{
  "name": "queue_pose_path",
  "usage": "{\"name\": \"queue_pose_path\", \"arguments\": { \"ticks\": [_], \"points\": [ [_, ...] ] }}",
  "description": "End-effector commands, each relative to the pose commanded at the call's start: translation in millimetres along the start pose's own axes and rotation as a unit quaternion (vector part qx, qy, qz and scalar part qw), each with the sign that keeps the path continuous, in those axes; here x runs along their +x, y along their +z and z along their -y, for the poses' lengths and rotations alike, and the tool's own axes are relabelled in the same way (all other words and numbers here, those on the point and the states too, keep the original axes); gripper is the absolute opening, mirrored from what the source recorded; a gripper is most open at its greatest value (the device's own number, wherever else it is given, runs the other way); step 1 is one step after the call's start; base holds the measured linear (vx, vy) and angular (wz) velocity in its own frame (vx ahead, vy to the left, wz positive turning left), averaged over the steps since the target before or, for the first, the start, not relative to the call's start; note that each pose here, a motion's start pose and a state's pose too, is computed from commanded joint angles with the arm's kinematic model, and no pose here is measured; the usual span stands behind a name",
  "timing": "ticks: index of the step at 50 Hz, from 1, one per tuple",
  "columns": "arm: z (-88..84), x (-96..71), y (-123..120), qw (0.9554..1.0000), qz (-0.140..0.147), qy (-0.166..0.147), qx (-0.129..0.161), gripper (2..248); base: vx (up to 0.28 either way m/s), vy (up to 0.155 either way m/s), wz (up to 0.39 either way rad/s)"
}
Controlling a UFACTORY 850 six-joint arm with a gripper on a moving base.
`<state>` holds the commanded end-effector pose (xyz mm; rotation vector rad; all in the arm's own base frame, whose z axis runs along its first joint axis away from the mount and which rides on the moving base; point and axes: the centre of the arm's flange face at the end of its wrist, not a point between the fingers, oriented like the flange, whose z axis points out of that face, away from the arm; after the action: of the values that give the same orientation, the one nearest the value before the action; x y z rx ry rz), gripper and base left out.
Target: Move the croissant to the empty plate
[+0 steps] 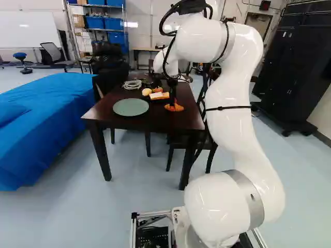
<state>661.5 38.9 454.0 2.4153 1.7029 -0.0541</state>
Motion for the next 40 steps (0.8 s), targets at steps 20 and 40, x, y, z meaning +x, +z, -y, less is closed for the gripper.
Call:
{"name": "queue_pose_path", "arguments": {
  "ticks": [20,40],
  "points": [
    [0.0,0.0,0.0,1.0000,0.000,0.000,0.000,118,0.000,0.000,0.000],
    [0.0,0.0,0.0,1.0000,0.000,0.000,0.000,108,0.000,0.000,0.000]
  ]
}}
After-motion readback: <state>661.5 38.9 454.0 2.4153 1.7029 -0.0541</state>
